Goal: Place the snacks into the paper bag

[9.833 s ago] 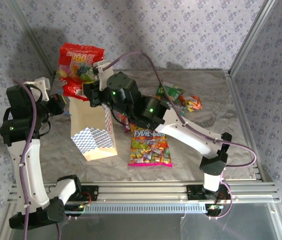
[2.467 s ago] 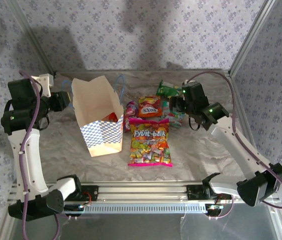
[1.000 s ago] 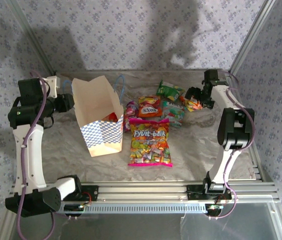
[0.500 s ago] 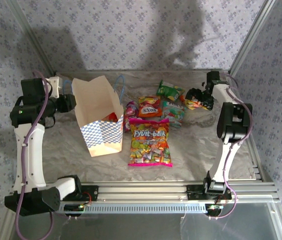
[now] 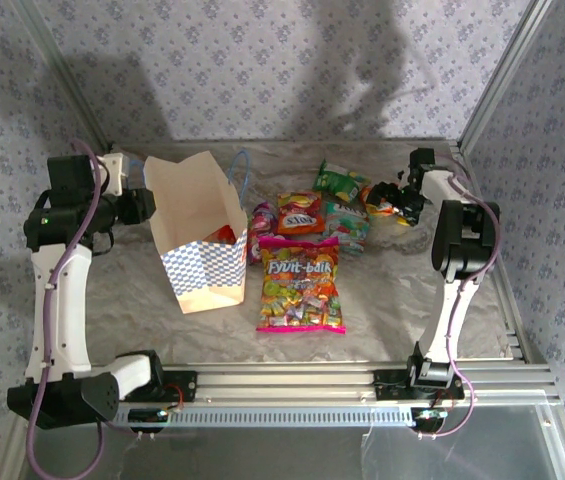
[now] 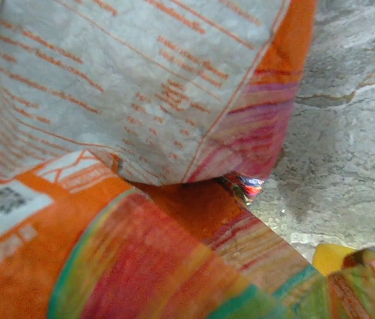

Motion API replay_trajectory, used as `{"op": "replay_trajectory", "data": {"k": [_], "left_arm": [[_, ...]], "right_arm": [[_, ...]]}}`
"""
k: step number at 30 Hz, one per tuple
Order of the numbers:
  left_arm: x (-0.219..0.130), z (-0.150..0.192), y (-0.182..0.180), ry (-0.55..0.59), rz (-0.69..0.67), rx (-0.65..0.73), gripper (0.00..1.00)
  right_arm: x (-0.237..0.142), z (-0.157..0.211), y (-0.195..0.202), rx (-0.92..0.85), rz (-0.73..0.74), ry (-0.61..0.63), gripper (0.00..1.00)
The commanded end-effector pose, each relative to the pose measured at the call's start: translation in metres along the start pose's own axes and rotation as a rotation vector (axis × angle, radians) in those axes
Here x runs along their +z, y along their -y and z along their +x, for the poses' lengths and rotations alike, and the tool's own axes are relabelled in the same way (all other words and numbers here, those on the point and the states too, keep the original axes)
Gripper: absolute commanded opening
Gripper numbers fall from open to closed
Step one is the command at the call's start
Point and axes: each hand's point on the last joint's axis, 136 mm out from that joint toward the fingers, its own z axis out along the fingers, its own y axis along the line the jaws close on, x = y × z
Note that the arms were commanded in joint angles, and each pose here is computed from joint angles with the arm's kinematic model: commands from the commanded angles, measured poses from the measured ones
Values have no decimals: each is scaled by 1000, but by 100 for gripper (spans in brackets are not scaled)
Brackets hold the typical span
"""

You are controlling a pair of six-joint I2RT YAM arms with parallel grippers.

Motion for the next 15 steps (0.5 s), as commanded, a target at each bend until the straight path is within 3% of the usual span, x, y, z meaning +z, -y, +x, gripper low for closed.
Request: {"op": "replay_trajectory", "data": {"k": [1, 6, 15], "left_arm": [[-9, -13, 3, 46, -5, 8, 50], [-12, -14, 4, 57, -4, 6, 50], [-15, -13, 5, 60, -4, 6, 50]], "right_arm": [[11, 5, -3, -4, -27, -25, 87], [9, 5, -3, 2, -23, -14, 67], [1, 5, 2, -5, 10, 6, 40]]}}
